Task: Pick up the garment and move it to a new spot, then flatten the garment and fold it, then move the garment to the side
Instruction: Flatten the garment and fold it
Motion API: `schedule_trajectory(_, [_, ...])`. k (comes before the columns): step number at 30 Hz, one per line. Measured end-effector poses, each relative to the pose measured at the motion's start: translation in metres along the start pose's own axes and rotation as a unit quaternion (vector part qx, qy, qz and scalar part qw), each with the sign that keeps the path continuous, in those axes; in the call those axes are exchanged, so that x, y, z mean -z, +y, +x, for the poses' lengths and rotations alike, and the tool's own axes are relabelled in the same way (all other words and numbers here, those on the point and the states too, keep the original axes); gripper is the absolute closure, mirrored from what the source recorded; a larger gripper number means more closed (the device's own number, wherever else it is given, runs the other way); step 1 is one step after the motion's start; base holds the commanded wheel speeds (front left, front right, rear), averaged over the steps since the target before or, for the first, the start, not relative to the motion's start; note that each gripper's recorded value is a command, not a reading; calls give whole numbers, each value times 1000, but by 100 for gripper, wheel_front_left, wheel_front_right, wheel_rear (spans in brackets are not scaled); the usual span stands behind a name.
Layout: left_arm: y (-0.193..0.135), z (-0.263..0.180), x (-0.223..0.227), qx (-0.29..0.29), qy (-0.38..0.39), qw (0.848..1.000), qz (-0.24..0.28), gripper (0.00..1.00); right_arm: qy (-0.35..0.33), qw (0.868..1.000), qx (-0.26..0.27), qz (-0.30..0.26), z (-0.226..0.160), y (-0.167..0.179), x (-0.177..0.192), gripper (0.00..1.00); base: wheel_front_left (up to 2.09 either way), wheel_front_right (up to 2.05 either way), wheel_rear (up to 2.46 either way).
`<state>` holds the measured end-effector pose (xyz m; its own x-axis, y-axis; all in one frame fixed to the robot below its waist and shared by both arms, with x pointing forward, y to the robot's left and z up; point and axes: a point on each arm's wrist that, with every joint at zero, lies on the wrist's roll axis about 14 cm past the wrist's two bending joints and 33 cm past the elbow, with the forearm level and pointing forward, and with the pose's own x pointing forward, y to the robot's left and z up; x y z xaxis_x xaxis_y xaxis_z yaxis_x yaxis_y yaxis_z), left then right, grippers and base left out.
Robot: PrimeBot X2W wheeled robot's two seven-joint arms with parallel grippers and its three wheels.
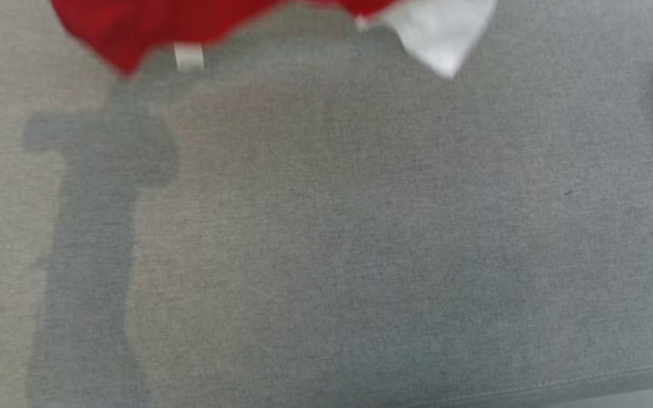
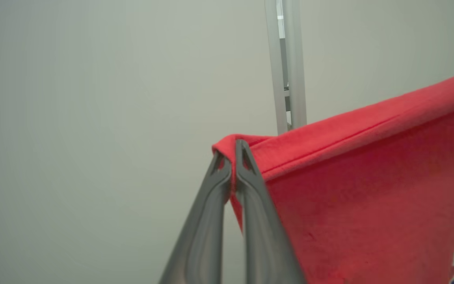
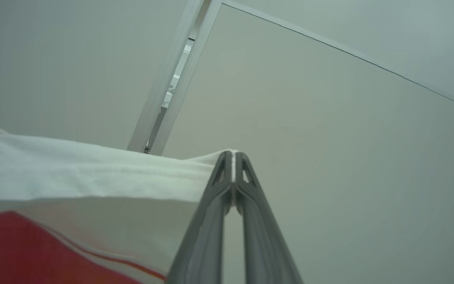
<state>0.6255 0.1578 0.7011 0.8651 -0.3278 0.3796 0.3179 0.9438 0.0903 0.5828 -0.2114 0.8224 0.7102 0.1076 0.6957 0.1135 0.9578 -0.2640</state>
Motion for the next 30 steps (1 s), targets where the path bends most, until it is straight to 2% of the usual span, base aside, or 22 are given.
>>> schedule_trajectory(5, [8, 22, 11, -17, -38, 999, -12, 100, 9, 1000, 2, -14, 8, 2, 25, 100, 0, 0, 0])
schedule_trajectory(8, [9, 14, 47, -26, -2, 999, -25, 100, 39, 999, -2, -5, -5, 8, 50, 100, 0, 0, 0])
schedule_trajectory(13, [9, -38, 123, -57, 92, 992, -65, 100, 129, 991, -12, 17, -63, 20, 109, 100, 0, 0, 0])
schedule_trajectory(17, [0, -109, 192, -102, 189, 969, -124, 100, 224, 973, -17, 57, -140, 41, 156, 100, 0, 0, 0])
schedule_trajectory(20, [-15, -159, 223, -130, 238, 949, -161, 100, 287, 954, -13, 84, -200, 52, 175, 100, 0, 0, 0])
schedule_trajectory(26, [-55, -240, 245, -168, 297, 917, -209, 100, 387, 915, -10, 110, -311, 62, 179, 100, 0, 0, 0])
schedule_trajectory(30, [-68, -275, 242, -184, 315, 906, -215, 100, 412, 902, 3, 128, -347, 59, 166, 100, 0, 0, 0])
